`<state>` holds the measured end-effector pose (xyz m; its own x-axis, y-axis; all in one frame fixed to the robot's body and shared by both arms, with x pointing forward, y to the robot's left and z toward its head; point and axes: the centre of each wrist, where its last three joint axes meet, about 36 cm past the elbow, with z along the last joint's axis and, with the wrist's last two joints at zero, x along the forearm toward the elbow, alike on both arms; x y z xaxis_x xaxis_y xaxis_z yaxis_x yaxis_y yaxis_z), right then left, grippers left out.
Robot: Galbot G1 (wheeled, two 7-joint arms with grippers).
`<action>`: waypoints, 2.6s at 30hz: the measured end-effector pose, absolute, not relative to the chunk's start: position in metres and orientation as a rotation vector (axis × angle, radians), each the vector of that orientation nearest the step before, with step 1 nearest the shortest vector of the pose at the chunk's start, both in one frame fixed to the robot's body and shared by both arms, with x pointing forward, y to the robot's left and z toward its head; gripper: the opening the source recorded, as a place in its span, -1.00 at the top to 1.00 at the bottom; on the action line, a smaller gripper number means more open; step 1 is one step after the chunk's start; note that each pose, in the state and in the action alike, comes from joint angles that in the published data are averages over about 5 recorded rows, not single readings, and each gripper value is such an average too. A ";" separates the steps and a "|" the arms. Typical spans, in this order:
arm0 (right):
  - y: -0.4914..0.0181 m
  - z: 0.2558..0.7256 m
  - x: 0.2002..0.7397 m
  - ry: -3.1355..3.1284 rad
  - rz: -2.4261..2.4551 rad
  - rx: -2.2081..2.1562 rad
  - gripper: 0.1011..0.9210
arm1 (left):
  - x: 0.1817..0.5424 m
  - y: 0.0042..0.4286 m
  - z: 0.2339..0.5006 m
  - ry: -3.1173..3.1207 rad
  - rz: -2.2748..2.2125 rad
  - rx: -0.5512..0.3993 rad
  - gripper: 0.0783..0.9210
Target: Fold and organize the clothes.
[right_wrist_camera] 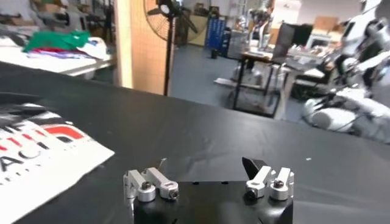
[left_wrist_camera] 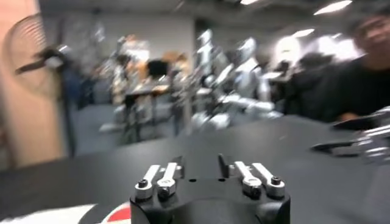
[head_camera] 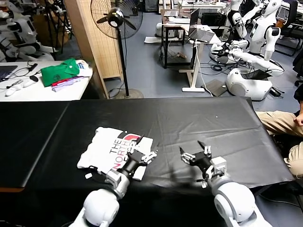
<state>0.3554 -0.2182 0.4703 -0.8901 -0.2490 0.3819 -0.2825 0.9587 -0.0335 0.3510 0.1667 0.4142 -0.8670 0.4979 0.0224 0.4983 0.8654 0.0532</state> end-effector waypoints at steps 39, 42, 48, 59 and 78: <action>-0.170 0.388 0.514 -2.869 0.904 0.793 0.76 | 0.319 0.228 0.416 -3.090 -0.193 -0.498 -0.71; -0.203 0.387 0.515 -2.868 1.163 0.852 0.39 | 0.319 0.232 0.414 -3.077 -0.158 -0.474 -0.71; -0.250 0.388 0.487 -2.889 1.301 0.786 -0.41 | 0.317 0.243 0.408 -3.068 -0.113 -0.451 -0.71; -0.251 0.398 0.351 -3.024 0.671 0.343 -0.70 | 0.293 0.264 0.418 -3.037 -0.132 -0.269 -0.71; -0.203 0.439 0.176 -2.790 0.081 -0.003 -0.70 | 0.202 0.271 0.437 -2.739 -0.069 -0.084 -0.71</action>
<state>0.1762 -0.2031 0.4392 -0.9393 0.0123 0.3430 -0.0076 0.9984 -0.0566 0.2017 0.2705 0.4371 -0.9191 0.0493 0.3909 0.0688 0.9970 0.0363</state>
